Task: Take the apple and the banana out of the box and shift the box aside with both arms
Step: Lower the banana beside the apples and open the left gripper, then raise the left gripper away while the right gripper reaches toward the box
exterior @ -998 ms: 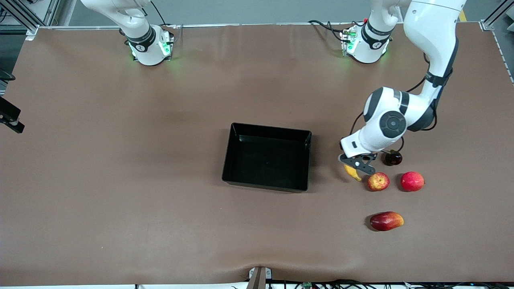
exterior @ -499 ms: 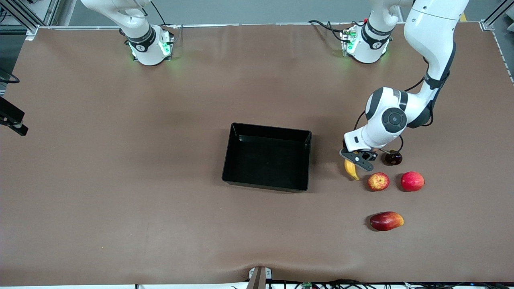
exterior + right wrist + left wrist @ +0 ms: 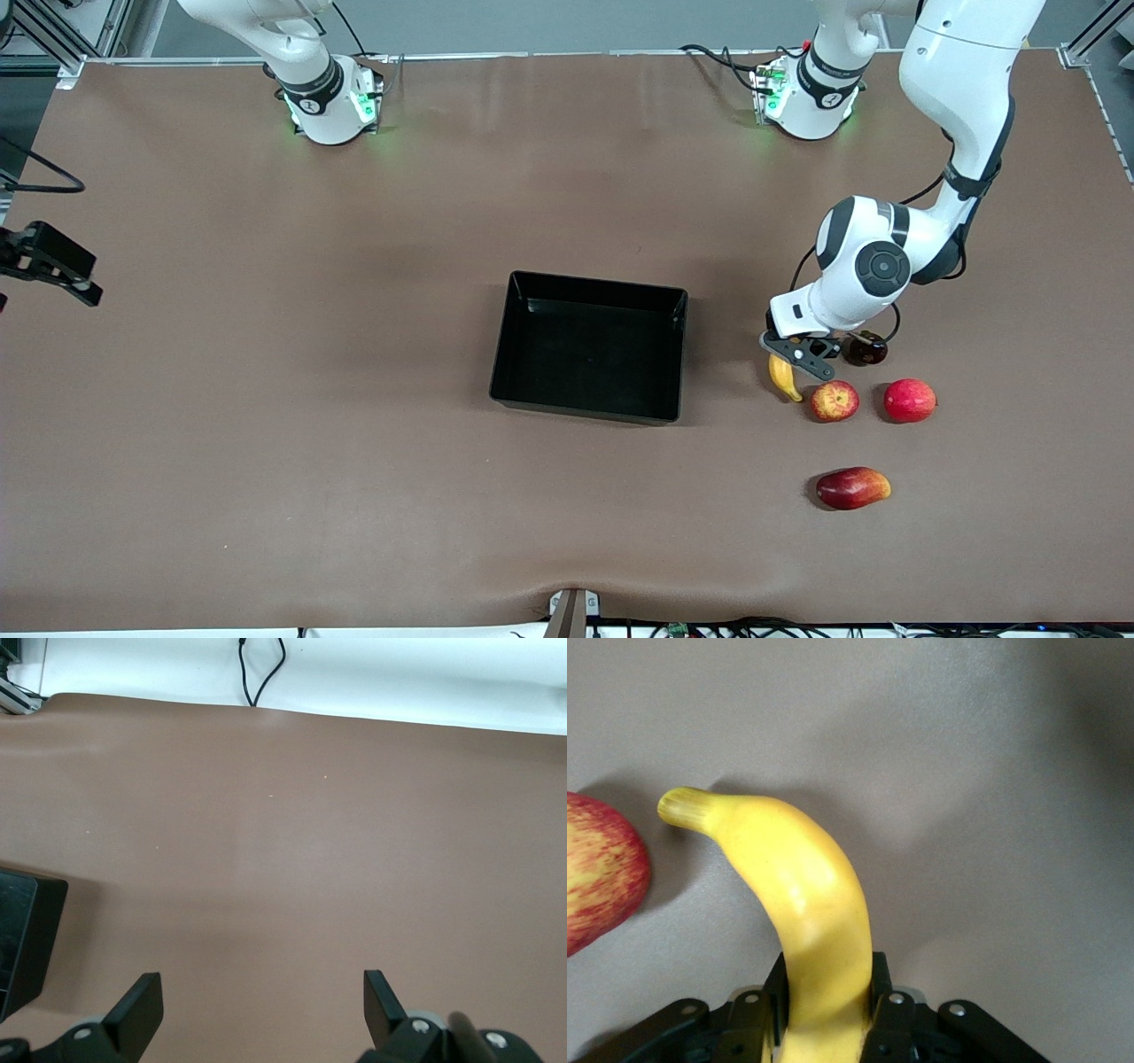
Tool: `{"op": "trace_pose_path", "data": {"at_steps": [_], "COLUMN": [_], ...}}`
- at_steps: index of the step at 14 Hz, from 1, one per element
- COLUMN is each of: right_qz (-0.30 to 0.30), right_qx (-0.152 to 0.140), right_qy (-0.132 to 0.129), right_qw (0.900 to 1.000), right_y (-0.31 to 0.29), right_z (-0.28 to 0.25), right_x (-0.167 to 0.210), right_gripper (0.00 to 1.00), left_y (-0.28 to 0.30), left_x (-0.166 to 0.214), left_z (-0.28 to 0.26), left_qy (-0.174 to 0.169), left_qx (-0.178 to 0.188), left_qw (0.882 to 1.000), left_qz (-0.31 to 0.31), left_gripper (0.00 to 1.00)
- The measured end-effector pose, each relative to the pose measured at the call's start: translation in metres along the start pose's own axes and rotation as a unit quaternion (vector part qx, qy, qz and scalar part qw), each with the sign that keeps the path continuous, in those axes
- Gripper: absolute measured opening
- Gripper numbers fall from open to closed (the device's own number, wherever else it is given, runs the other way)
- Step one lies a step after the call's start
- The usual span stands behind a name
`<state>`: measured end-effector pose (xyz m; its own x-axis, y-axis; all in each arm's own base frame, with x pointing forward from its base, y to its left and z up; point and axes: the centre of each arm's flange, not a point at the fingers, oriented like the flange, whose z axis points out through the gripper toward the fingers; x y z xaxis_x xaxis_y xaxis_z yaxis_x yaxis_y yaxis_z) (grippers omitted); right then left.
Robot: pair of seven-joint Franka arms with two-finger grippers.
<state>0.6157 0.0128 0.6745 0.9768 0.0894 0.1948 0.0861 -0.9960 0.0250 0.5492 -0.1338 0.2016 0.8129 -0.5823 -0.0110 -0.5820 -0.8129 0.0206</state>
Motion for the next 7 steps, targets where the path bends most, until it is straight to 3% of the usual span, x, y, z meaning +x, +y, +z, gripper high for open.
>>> {"op": "trace_pose_path", "data": {"at_steps": [5,7], "right_qz": [0.01,0.008], "right_qx": [0.004,0.001], "right_qy": [-0.002,-0.001], "right_qw": [1.0,1.0], "right_y": [-0.027,-0.04], "right_z": [0.02,0.027], "right_x": [0.006,0.008], "right_gripper": [1.0,1.0], "left_y": [-0.001,-0.002], "left_x": [-0.001,-0.001], "left_z": [0.01,0.009], "left_qy": [0.0,0.002], "left_qx": [-0.002,-0.001], "left_qw": [1.0,1.0], "left_qz": [-0.001,-0.002], "left_gripper": [0.38,0.53]}}
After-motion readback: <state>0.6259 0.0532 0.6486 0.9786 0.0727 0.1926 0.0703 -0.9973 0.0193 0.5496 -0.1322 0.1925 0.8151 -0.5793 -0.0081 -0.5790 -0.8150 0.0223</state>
